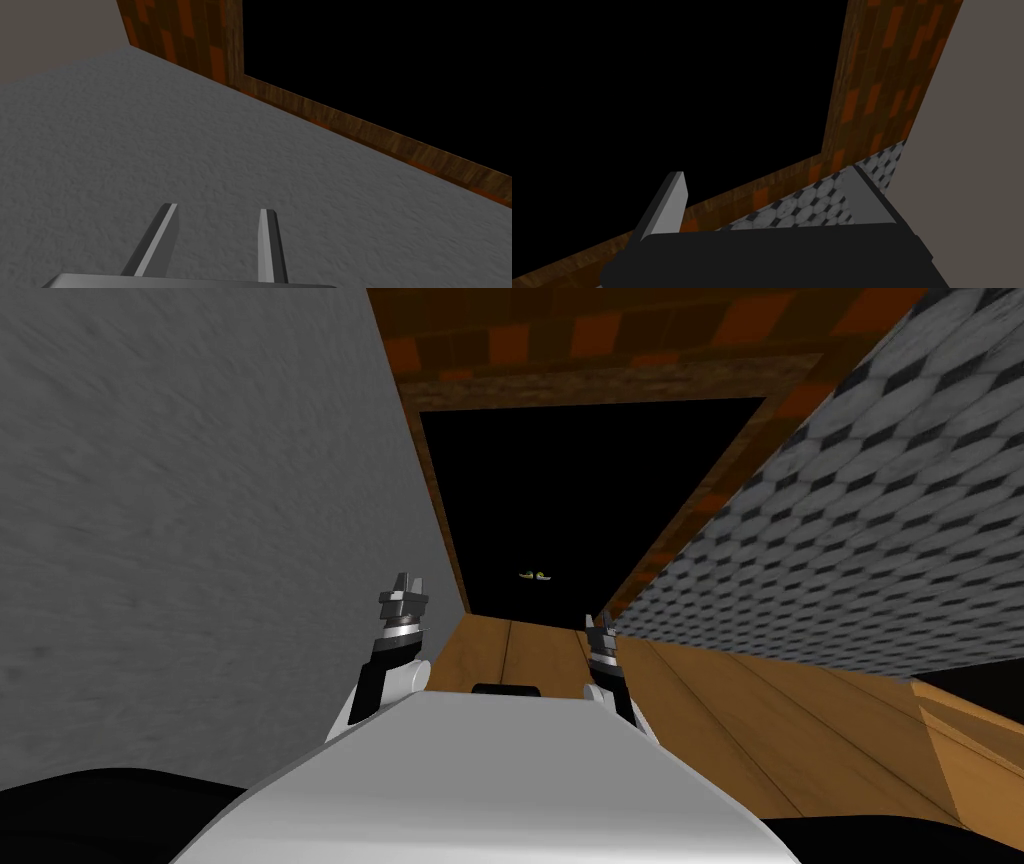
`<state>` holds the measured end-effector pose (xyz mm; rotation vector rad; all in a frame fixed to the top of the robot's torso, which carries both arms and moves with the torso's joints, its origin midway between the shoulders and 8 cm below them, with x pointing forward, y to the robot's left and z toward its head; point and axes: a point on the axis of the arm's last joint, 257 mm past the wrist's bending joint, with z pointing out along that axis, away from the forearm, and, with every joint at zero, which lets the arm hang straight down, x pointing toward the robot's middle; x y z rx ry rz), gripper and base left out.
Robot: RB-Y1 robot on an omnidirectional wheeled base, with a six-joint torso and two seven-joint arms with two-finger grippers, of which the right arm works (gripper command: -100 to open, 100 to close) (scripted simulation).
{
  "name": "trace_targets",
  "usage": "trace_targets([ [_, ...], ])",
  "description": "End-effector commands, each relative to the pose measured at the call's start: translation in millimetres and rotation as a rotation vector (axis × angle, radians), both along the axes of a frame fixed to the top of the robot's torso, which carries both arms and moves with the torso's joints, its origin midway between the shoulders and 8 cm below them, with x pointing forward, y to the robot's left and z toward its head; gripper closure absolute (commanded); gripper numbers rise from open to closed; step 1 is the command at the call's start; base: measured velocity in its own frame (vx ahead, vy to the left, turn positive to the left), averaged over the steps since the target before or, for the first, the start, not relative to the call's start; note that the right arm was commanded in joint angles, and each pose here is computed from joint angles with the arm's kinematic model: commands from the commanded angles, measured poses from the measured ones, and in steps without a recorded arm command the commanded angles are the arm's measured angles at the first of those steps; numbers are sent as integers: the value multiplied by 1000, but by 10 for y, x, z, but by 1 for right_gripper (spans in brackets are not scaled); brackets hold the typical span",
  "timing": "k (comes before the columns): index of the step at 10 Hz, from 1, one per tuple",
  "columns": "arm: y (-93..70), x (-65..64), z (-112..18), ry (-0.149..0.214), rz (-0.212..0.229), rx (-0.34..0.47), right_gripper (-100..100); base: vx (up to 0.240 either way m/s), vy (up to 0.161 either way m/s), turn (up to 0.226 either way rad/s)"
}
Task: Pull the door open
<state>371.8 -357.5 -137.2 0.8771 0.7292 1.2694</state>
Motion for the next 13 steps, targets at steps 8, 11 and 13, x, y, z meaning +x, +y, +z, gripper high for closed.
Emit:
trace_targets([
  [8,-338,-45,-729,127,-24,36,-100,110,31,79],
  [11,-467,-96,-970,170,-37,47,-100,98,26,74],
  [13,-554,-138,-1121,197,-46,55,-100,114,13,81],
])
